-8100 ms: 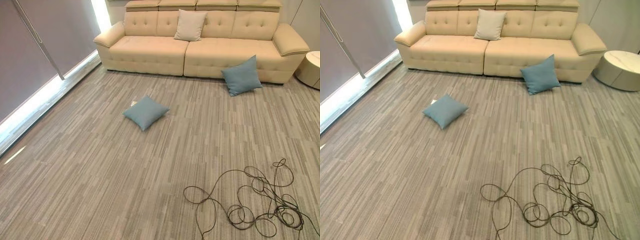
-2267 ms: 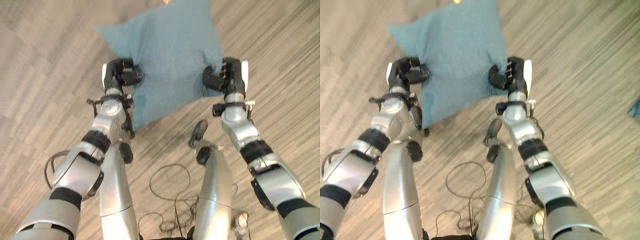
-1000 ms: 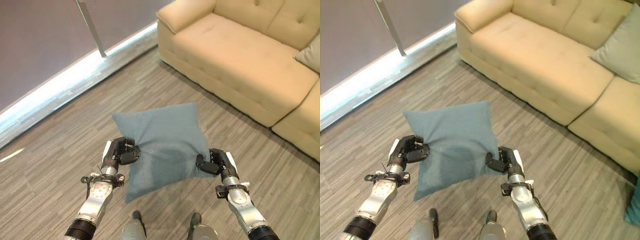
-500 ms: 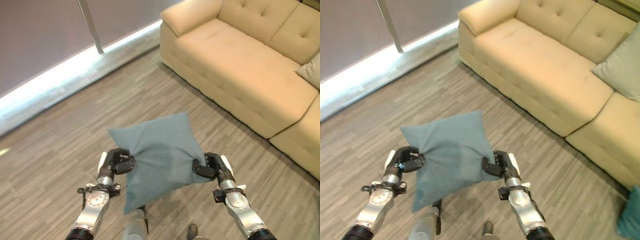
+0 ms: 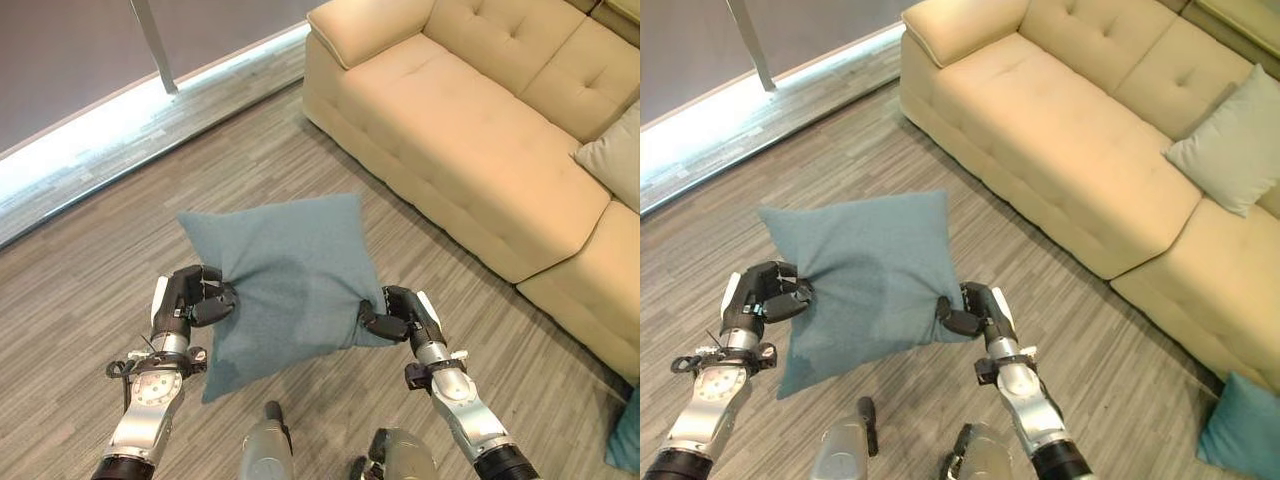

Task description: Pick up all the scattered cushions and arrange them neatly on the sofa.

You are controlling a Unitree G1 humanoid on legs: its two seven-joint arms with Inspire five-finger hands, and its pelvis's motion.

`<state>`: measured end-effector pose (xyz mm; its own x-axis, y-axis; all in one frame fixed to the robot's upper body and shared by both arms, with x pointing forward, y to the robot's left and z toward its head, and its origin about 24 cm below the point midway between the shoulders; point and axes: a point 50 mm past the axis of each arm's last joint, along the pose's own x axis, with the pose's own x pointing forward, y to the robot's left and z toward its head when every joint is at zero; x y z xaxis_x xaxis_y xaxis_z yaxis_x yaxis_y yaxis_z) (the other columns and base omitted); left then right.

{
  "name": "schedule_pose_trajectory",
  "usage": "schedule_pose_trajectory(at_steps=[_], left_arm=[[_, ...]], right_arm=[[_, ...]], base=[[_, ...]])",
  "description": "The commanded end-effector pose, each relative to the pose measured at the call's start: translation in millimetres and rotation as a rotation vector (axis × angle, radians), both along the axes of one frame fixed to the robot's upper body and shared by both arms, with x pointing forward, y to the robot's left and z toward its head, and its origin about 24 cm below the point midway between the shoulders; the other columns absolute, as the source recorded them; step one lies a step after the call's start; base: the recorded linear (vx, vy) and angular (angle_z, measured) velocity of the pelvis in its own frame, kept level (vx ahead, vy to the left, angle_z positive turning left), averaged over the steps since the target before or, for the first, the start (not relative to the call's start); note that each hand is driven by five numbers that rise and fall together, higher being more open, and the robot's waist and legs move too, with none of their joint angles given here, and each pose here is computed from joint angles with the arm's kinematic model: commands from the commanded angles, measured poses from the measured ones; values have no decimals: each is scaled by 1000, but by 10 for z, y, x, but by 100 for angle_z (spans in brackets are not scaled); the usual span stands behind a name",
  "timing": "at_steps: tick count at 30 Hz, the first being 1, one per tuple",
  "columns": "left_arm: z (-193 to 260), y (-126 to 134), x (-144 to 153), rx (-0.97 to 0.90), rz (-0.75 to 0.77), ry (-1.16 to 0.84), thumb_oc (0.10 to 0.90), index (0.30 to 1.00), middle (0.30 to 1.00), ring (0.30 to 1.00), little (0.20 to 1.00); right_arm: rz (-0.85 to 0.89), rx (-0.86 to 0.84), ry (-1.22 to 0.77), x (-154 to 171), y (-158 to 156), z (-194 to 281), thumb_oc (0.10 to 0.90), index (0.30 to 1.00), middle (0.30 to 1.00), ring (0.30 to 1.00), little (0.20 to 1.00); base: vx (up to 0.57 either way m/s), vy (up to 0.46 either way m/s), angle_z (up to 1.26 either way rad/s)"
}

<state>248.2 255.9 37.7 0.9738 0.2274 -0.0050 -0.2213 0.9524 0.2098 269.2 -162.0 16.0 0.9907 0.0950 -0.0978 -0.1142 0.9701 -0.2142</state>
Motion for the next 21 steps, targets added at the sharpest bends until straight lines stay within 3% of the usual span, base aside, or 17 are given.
schedule_pose_trajectory(at_steps=[1,10,19,20,21], left_arm=[[377,32,45,16,-10,-228,400,300,300,300,300],[388,-91,158,-13,-47,-252,400,300,300,300,300],[151,-177,132,-145,-32,-166,400,300,300,300,300],[-253,-243,-183,-283,-33,-25,400,300,300,300,300],[-252,-242,-181,-282,-33,-26,400,300,300,300,300]], right_arm=[[-61,106,-269,141,-177,525,400,300,300,300,300],[-97,75,-244,84,-294,461,400,300,300,300,300],[-122,66,-171,37,-425,335,400,300,300,300,300],[-203,160,-34,-308,-635,-27,400,300,300,300,300],[-203,160,-35,-304,-634,-26,400,300,300,300,300]], base=[[128,-139,-11],[261,-216,51],[50,-99,18],[0,0,0],[15,-39,-1]])
